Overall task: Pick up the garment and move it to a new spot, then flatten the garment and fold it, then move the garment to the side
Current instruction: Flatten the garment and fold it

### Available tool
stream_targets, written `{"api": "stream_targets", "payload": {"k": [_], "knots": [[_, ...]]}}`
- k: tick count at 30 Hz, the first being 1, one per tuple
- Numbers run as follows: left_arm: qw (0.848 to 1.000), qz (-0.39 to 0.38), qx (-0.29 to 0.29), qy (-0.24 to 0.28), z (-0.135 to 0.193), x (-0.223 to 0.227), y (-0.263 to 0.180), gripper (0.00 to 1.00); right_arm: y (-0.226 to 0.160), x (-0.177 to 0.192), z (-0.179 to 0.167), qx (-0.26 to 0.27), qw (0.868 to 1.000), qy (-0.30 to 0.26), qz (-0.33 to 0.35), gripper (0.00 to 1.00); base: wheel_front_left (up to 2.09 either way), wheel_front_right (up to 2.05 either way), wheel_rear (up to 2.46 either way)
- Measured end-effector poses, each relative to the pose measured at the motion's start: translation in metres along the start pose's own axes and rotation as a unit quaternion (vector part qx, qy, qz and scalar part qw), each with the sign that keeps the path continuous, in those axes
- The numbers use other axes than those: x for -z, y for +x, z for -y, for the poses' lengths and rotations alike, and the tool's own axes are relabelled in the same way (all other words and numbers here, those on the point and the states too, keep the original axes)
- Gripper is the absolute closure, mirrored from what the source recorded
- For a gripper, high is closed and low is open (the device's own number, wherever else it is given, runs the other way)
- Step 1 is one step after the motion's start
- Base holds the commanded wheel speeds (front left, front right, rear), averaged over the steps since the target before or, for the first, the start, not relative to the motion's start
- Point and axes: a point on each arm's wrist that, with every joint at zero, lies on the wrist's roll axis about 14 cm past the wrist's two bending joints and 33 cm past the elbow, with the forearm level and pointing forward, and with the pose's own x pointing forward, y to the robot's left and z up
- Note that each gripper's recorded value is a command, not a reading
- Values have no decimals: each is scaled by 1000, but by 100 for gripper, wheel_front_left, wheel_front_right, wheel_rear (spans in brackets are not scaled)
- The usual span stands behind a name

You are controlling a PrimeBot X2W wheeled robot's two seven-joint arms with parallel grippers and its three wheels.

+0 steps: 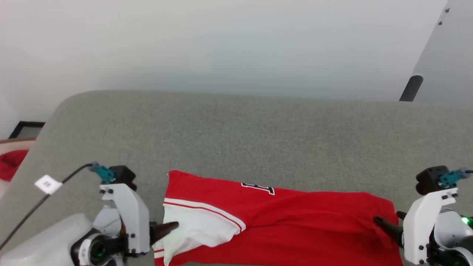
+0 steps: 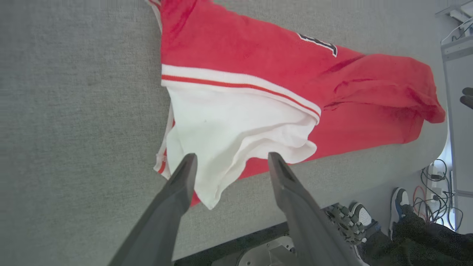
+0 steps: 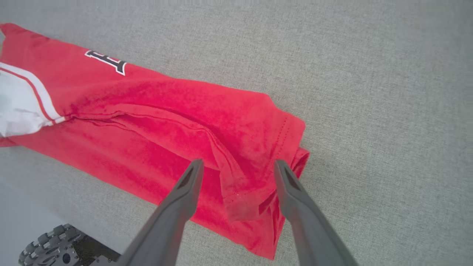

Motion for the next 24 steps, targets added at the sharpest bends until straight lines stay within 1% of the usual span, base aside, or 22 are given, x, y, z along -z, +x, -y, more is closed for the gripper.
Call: {"api": "stream_targets", "payload": {"k": [6,10,15,20,24], "knots": [[997,77,-10,3,-6,-19,-12,0,-13,5,-1,3,1000,18,13,0,0,0,0],[989,145,-11,11,-9,-30,-24,0,-20,13,2,9,999,36,16,0,0,0,0],[975,222,-19,15,-17,-36,-42,0,-27,19,8,21,998,60,24,0,0,0,0],[953,300,-27,10,-25,-40,-64,0,-30,22,17,41,996,78,26,0,0,0,0],[941,335,-45,8,-36,-34,-79,0,-29,27,25,56,994,97,19,0,0,0,0]]}}
